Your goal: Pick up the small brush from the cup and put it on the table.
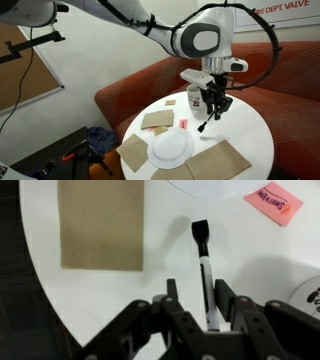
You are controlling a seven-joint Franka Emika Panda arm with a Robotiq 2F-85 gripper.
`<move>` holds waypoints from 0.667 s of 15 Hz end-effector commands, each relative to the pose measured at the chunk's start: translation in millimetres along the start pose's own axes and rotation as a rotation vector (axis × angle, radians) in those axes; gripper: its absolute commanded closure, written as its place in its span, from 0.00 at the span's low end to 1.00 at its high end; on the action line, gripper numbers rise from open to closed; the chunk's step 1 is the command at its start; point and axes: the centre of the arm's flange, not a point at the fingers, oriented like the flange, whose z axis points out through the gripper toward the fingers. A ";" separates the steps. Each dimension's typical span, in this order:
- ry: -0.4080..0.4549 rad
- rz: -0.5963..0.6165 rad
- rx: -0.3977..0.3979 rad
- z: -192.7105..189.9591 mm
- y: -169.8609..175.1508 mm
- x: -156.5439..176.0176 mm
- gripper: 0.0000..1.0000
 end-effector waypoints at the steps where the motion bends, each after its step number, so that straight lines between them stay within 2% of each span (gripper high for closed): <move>1: 0.070 -0.015 -0.020 -31.7 -9.4 -14.4 0.25; 4: 0.134 -0.020 -0.024 -60.1 -13.9 -21.4 0.03; 5: 0.152 -0.017 -0.023 -67.7 -14.4 -22.8 0.00; 10: 0.194 -0.011 -0.006 -94.1 -14.5 -38.4 0.00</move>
